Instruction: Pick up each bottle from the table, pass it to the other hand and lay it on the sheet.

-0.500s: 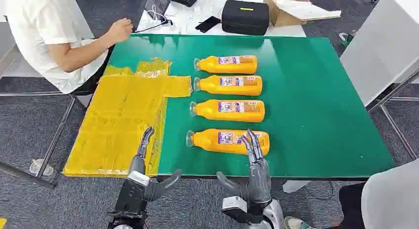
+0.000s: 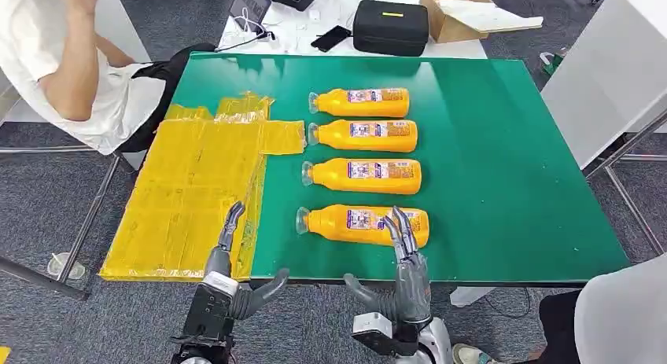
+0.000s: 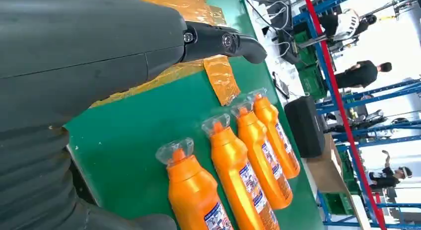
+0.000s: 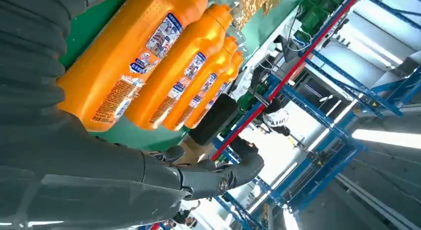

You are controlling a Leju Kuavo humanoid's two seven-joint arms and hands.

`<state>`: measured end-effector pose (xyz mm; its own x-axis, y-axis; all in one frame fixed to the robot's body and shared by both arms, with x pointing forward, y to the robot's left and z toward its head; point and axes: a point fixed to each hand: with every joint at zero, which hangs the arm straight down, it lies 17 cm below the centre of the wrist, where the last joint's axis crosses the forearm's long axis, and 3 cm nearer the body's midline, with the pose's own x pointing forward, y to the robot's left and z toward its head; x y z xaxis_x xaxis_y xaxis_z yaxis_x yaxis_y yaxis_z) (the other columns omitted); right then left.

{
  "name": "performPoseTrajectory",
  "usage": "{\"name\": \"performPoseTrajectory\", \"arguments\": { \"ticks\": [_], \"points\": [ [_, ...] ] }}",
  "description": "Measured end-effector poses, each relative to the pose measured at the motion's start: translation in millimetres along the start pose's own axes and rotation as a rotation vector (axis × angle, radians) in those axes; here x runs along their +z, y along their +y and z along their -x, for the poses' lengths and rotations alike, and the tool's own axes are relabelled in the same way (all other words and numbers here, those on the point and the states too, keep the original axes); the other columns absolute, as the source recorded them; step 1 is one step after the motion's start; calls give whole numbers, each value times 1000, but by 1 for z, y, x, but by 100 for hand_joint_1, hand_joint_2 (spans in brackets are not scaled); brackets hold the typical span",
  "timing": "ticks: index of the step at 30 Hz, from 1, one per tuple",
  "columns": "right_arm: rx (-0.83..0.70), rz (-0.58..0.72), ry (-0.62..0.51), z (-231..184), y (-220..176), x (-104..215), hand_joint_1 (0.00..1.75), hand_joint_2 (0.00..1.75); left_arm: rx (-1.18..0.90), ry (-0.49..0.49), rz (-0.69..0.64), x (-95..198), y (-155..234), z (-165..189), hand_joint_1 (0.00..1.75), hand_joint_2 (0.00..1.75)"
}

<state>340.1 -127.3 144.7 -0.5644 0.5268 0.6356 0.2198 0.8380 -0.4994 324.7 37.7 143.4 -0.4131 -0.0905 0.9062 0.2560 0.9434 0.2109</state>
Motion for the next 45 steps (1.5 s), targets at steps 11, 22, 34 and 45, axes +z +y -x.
{"name": "performPoseTrajectory", "arguments": {
  "ticks": [11, 22, 34, 45],
  "points": [
    [0, -1, 1, 0, 0, 0, 0, 175, 0, 0, 0, 0, 0, 0, 0, 175],
    [5, -5, -3, 0, 1, 0, 0, 175, 0, 0, 0, 0, 0, 0, 0, 175],
    [341, -112, 120, 66, -20, 1, 0, 175, 9, 4, 14, -2, -3, 3, 0, 175],
    [550, -226, 169, 118, -33, -6, 0, 175, 16, -9, 44, -9, -12, 0, 0, 175]
  ]
}}
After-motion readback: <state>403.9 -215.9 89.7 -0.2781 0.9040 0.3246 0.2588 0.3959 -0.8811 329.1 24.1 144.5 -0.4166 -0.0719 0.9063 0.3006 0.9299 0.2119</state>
